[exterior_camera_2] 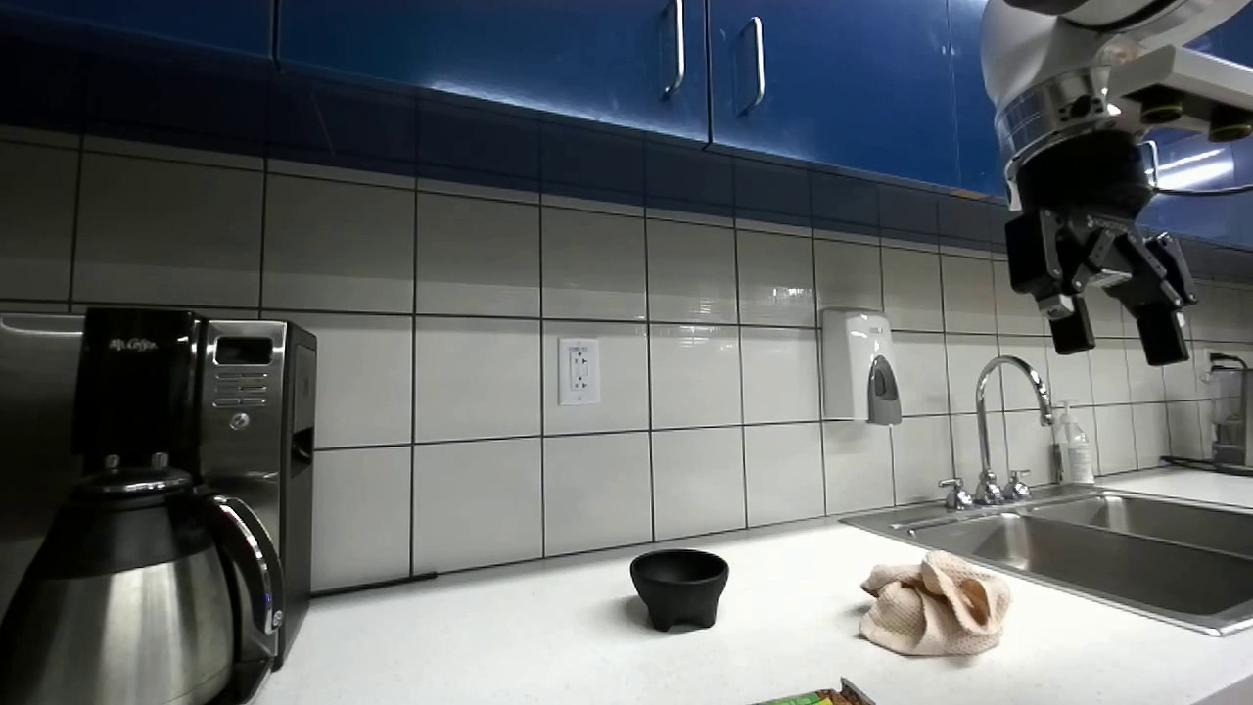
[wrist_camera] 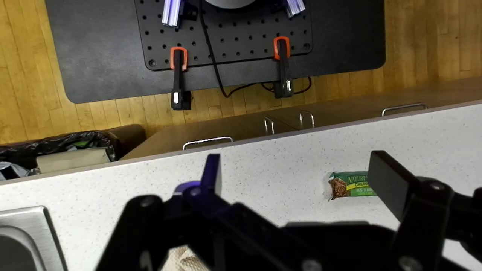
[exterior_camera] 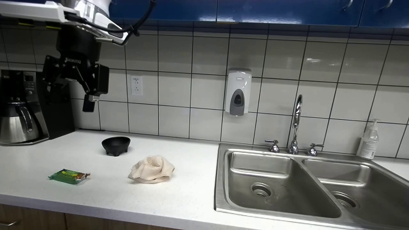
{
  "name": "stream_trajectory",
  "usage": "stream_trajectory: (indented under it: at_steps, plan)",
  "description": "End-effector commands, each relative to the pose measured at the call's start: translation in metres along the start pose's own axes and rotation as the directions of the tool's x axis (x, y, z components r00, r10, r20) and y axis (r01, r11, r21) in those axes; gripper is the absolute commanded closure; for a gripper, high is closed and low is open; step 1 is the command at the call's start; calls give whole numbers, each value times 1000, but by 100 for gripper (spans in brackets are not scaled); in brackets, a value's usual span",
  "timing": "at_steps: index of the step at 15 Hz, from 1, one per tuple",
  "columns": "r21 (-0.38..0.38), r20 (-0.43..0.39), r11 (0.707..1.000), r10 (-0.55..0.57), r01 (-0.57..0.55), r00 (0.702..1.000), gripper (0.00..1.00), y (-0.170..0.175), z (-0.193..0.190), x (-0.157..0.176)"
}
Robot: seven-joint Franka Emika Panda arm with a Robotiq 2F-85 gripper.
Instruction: Pick up the green rectangular object and put it in the black bowl
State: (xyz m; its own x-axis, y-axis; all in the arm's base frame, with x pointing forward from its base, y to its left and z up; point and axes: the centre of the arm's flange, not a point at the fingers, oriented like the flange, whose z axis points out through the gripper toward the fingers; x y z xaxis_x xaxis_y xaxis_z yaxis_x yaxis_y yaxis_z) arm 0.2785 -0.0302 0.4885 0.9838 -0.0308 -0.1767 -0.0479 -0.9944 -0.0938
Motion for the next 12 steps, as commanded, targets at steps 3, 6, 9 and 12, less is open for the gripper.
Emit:
stream_trajectory:
  at_steps: [3, 6, 9, 12]
  plan:
    - [-28, -15, 997, -76, 76, 997, 0, 2, 3, 32]
    - [-60, -14, 986, -158, 157, 987, 0, 2, 10, 56]
    - [-85, 11, 973, -215, 215, 976, 0, 3, 23, 77]
    - [-103, 35, 957, -268, 270, 963, 0, 4, 36, 92]
